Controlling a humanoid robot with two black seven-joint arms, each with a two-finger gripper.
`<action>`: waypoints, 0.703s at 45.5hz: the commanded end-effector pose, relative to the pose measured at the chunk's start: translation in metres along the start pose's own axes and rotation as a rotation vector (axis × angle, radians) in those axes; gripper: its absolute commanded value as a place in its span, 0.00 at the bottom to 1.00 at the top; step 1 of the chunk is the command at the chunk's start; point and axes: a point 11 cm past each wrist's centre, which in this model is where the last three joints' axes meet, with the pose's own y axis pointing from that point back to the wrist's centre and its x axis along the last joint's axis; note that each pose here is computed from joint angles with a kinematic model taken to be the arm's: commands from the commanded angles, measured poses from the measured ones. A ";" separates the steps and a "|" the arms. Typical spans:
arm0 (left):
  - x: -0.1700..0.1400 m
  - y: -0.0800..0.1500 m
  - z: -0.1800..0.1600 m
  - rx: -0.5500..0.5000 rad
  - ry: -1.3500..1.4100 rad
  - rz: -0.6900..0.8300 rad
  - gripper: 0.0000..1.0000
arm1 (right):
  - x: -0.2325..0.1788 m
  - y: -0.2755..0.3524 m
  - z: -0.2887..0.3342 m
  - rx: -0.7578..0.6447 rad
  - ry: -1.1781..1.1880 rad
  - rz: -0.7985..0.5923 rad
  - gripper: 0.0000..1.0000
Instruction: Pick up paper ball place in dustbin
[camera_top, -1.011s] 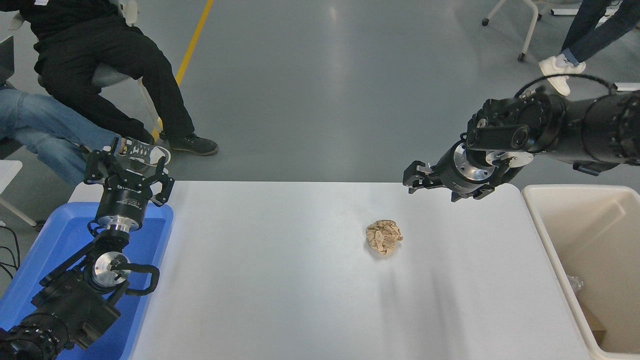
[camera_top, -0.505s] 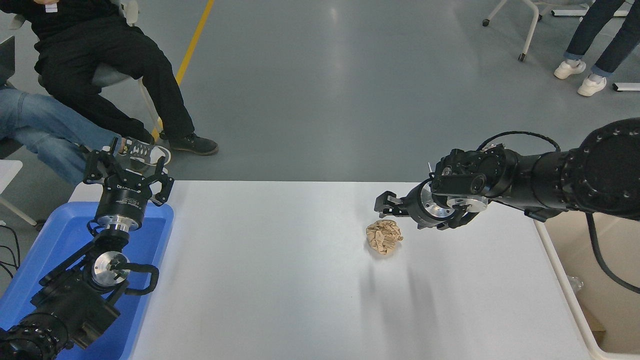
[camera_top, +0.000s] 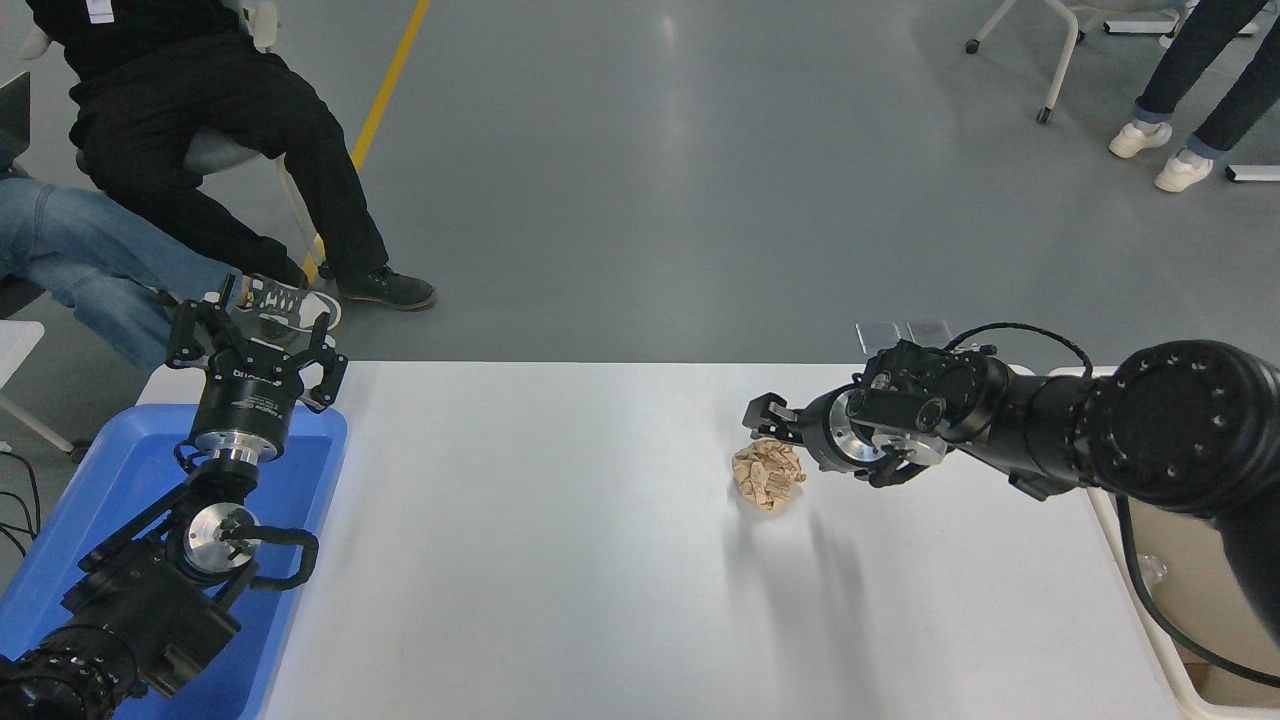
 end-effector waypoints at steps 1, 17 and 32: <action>0.000 0.000 0.000 -0.001 -0.001 0.000 0.99 | -0.005 -0.008 0.008 -0.003 -0.028 0.009 0.88; 0.000 0.000 0.000 0.000 0.000 0.000 0.99 | -0.008 -0.016 0.013 0.017 -0.114 0.021 0.68; 0.000 0.000 0.000 0.000 0.001 0.000 0.99 | -0.015 -0.018 0.007 0.048 -0.170 0.005 0.60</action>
